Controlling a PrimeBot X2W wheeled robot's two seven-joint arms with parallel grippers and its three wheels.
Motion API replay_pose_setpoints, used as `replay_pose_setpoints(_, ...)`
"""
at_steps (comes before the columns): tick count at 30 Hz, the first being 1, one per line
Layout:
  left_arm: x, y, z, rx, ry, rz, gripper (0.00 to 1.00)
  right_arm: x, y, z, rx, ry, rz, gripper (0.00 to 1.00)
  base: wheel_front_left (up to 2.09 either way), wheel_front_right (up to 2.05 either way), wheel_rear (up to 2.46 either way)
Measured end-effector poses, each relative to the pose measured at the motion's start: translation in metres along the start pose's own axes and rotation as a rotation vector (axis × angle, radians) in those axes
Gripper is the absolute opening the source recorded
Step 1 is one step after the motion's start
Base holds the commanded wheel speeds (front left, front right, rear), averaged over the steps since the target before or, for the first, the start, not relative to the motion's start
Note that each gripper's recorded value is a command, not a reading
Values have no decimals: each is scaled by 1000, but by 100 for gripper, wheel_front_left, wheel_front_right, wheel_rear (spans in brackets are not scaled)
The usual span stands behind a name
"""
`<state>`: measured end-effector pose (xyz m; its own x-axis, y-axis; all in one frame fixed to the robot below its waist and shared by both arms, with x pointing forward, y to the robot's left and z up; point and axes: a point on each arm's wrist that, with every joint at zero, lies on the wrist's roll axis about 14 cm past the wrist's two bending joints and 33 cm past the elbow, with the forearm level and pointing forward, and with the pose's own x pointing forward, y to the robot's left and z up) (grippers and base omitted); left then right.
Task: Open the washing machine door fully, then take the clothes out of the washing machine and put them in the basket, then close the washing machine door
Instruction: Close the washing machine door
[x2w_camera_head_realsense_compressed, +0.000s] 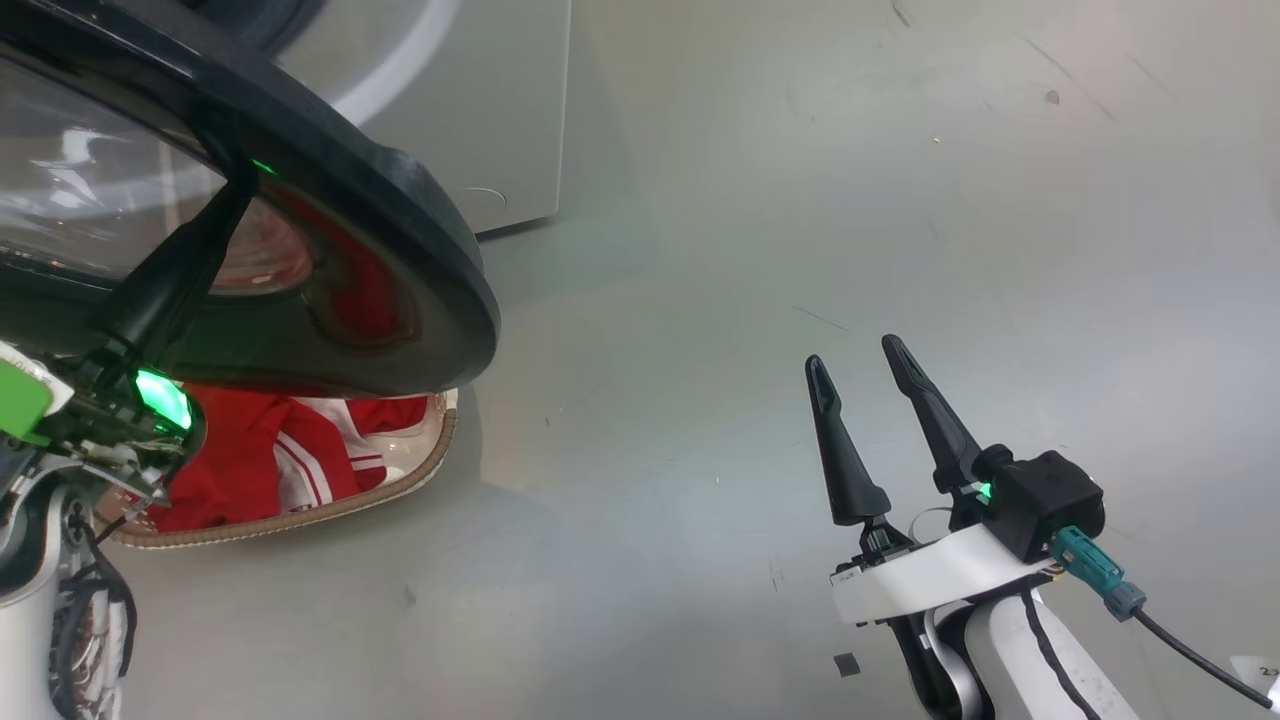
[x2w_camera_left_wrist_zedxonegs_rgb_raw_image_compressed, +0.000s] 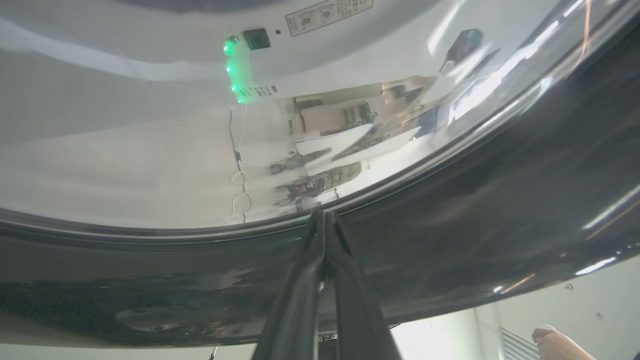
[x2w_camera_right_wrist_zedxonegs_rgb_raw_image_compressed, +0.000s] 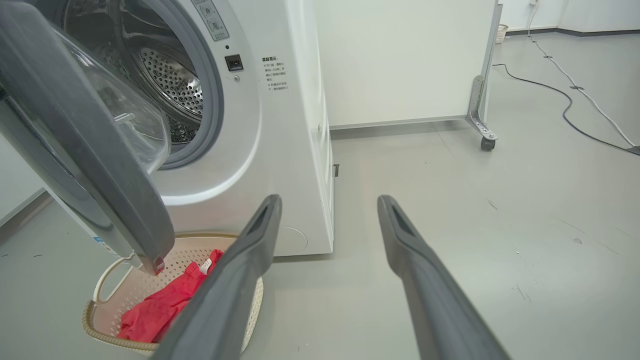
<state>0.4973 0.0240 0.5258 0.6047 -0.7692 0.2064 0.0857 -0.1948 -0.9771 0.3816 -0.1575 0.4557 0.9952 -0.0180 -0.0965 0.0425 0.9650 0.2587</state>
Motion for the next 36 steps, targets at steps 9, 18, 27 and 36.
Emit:
replay_pose_setpoints(9, 35, 17, 13, -7, 1, 16, 0, 7, -7, -3, 9, 11, -26, 100, 0, 0, 0)
replay_pose_setpoints(18, 64, 26, 27, -12, -27, 22, 0, 8, -12, -5, 8, 20, -50, 100, 0, 0, 0)
replay_pose_setpoints(27, 85, 36, 37, 6, -46, 51, 0, 5, -20, -5, -2, 25, -83, 100, 0, 0, 0)
replay_pose_setpoints(36, 102, 36, 45, 0, -82, 51, 0, 8, -26, -2, -12, 15, -105, 100, 0, 0, 0)
